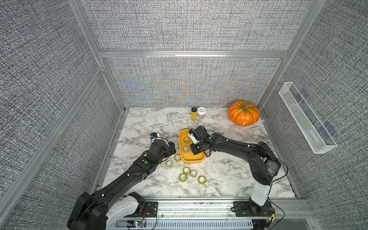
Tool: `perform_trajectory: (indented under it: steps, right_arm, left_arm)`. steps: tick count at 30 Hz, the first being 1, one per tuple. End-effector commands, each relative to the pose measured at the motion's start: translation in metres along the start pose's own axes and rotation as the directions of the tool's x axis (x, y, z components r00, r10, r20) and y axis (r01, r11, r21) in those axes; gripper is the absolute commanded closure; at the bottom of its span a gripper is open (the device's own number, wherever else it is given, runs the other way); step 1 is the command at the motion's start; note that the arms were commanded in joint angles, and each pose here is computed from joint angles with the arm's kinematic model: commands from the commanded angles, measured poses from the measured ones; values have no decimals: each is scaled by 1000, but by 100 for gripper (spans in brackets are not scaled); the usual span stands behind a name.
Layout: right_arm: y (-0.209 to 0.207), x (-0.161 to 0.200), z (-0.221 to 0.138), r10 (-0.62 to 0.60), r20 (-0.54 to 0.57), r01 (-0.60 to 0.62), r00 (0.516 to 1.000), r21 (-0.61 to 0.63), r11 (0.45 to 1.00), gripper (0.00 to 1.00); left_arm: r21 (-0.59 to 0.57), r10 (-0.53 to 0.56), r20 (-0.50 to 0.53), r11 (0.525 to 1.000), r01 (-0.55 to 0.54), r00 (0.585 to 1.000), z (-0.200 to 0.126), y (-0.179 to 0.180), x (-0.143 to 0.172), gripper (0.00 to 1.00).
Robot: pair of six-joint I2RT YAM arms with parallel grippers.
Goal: Put the transparent tape into the storage box
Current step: Place the tape in the storage box.
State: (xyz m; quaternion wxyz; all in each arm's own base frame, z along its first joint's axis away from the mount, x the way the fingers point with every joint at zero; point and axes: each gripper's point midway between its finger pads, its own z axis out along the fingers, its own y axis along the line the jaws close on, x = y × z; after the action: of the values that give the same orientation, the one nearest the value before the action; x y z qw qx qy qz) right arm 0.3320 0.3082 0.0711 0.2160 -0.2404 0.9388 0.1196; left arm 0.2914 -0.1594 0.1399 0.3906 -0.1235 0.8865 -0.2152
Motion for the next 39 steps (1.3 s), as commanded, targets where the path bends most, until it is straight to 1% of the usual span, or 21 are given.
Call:
perform_trajectory:
  steps: [1, 3, 7, 10, 14, 19, 22, 27, 31, 34, 39]
  right_arm:
    - [-4, -6, -2, 12, 14, -12, 1000, 16, 1000, 64]
    - [-5, -12, -6, 20, 33, -21, 999, 19, 1000, 59]
    - [-7, -23, -21, 36, 75, -37, 997, 24, 999, 55]
    - [-1, -31, -42, 41, 126, -40, 991, -10, 999, 54]
    - [14, -37, -77, 24, 198, -8, 980, -83, 997, 55]
    - [33, -29, -121, 8, 275, 39, 961, -166, 985, 56]
    - [40, -19, -135, 8, 289, 57, 957, -213, 975, 55]
    - [44, 6, -135, 5, 255, 55, 967, -228, 972, 56]
    - [46, 28, -123, 4, 213, 46, 977, -228, 973, 56]
    - [47, 43, -113, -5, 188, 43, 982, -203, 978, 56]
    - [49, 64, -100, 8, 156, 22, 988, -185, 983, 56]
  left_arm:
    - [29, -1, 8, 1000, 1, 1000, 0, -7, -4, 0]
    - [32, -3, 0, 999, 3, 1000, 0, -7, -3, 0]
    - [31, -11, -7, 999, 11, 1000, -1, -5, 0, 0]
    - [34, -5, -9, 999, 5, 1000, -3, -7, 0, 0]
    - [35, -10, -1, 999, 10, 1000, -5, -5, -1, 0]
    - [58, -6, -18, 998, 7, 1000, -3, -11, 1, 0]
    - [70, 2, -41, 998, 1, 999, -1, -14, 4, 0]
    - [86, -8, -59, 996, 13, 998, -1, -19, 6, 0]
    - [96, -21, -50, 995, 25, 999, -5, -20, 4, 0]
    - [106, -49, -45, 993, 54, 998, -6, -19, 5, 0]
    - [131, -67, -113, 988, 81, 991, -3, -19, 22, 0]
